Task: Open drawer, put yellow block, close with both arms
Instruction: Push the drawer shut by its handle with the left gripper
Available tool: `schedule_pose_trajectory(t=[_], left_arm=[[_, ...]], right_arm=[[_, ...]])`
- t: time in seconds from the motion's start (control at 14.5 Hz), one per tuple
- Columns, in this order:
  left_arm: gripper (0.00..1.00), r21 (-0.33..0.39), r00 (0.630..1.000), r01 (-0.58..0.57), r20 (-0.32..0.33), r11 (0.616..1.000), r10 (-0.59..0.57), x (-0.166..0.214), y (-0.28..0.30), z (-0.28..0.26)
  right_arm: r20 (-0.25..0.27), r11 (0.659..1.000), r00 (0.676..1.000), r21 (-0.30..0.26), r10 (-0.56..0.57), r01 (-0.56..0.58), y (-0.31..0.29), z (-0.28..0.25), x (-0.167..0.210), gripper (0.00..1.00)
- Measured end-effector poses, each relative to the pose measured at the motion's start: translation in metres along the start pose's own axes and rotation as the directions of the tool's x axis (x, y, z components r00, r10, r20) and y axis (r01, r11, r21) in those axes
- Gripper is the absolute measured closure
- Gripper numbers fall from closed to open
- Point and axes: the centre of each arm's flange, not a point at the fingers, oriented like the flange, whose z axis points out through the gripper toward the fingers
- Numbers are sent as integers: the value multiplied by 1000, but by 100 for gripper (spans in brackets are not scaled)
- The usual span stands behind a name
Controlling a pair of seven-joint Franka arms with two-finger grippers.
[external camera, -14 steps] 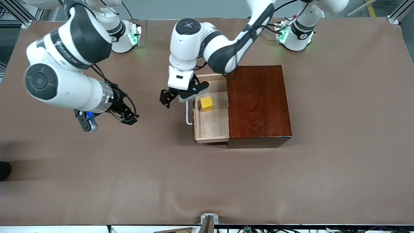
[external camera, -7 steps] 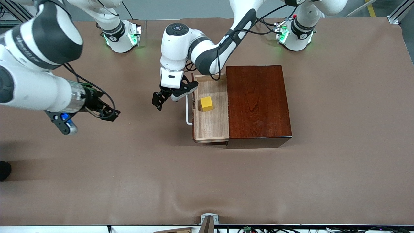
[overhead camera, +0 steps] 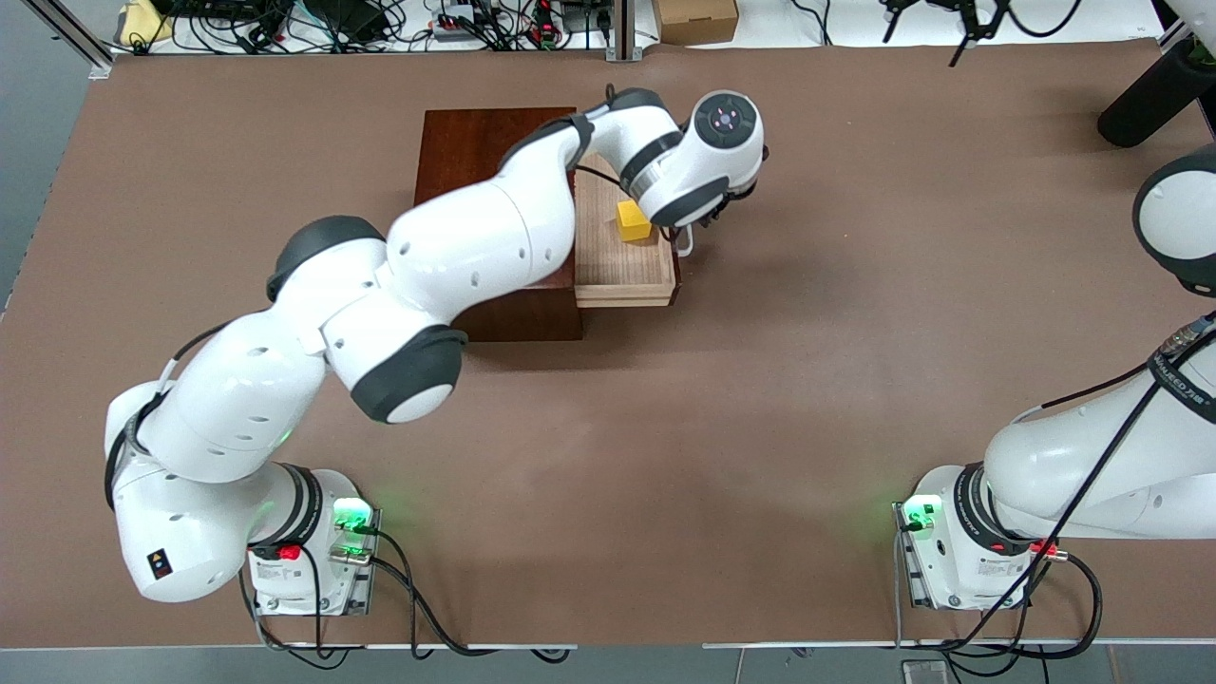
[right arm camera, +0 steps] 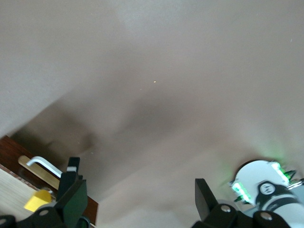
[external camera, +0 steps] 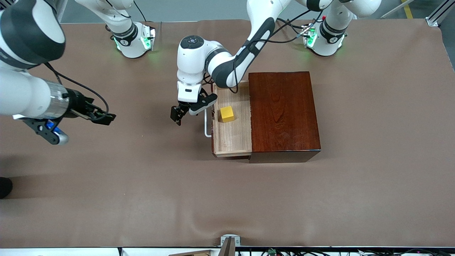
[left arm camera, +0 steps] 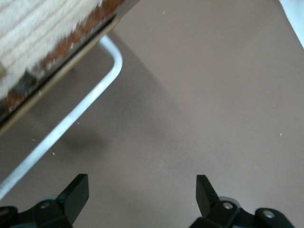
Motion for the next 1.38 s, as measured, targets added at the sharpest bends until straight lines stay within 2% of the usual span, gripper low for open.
schedule_pose_trajectory(t=[0.21, 0.48, 0.62, 0.97, 1.18, 1.38], left_arm=[[0, 14, 999, 48, -15, 999, -47, -12, -7, 8], [0, 115, 993, 96, -85, 989, -86, 2, -16, 17], [0, 126, 991, 110, -94, 986, -98, 3, -15, 15], [0, 163, 986, 136, -117, 977, -118, 7, -14, 9], [0, 208, 981, 159, -144, 965, -131, 18, -16, 8], [0, 294, 971, 193, -194, 936, -139, 37, -22, 7]], right_arm=[[1, 997, 997, 1, -71, 71, 25, -12, 7, 0], [-3, 986, 986, -10, -169, 169, 54, -25, 12, 0], [-6, 974, 974, -17, -226, 226, 70, -33, 13, 0], [-48, 934, 933, -51, -356, 354, 98, -59, -3, 0], [-62, 897, 895, -60, -442, 438, 110, -68, -12, 0], [-69, 870, 868, -70, -492, 487, 129, -73, -13, 0]])
